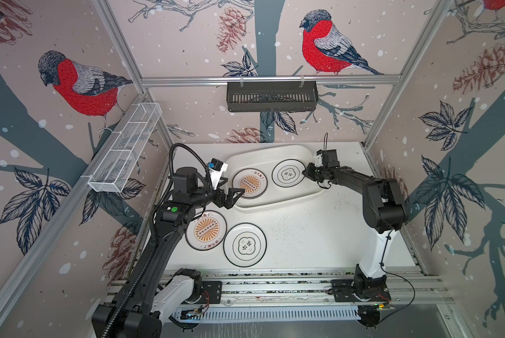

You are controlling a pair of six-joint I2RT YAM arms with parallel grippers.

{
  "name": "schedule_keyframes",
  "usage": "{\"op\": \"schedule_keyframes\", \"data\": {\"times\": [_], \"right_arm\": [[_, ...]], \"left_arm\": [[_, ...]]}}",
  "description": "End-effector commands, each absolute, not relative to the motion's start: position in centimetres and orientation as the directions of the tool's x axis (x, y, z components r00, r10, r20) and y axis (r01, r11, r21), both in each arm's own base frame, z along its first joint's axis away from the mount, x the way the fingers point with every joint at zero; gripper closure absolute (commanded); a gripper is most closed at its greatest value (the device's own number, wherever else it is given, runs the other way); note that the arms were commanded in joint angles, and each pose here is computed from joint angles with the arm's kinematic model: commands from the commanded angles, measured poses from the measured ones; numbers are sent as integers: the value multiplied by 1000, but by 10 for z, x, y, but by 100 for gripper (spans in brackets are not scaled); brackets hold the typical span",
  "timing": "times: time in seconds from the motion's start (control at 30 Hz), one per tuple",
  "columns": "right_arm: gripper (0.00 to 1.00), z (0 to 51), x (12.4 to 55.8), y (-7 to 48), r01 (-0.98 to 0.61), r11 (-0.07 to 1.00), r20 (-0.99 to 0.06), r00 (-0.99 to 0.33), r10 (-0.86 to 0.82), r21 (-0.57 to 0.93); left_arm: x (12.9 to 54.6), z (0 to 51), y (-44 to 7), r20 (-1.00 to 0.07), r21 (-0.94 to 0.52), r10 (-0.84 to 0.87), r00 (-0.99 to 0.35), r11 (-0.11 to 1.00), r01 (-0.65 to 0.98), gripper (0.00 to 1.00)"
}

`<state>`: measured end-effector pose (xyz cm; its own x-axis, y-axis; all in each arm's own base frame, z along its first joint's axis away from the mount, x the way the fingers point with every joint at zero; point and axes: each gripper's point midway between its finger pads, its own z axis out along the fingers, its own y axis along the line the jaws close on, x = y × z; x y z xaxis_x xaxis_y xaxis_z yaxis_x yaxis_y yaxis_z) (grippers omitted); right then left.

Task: Place the plates into the plastic bin on the countertop
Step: 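Lower the white plate into the bin beside the sunburst plates and open the right gripper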

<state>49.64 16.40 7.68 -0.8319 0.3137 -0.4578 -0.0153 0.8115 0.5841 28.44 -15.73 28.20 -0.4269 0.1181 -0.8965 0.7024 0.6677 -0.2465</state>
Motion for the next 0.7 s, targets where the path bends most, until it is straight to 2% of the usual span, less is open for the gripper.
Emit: {"op": "schedule_keyframes", "data": {"times": [0.0,0.47,0.67], "right_arm": [[85,75,501,161,-4,818,-466,-824,323,576],[83,62,500,157,22,827,-445,-835,324,562],[82,72,501,158,14,820,-456,-826,332,573]], "left_arm": [[285,289,-159,-912,-231,112,-395,655,719,2],[286,286,-159,-911,-236,110,-398,654,719,2],[287,287,-159,-911,-235,109,-397,655,719,2]]}}
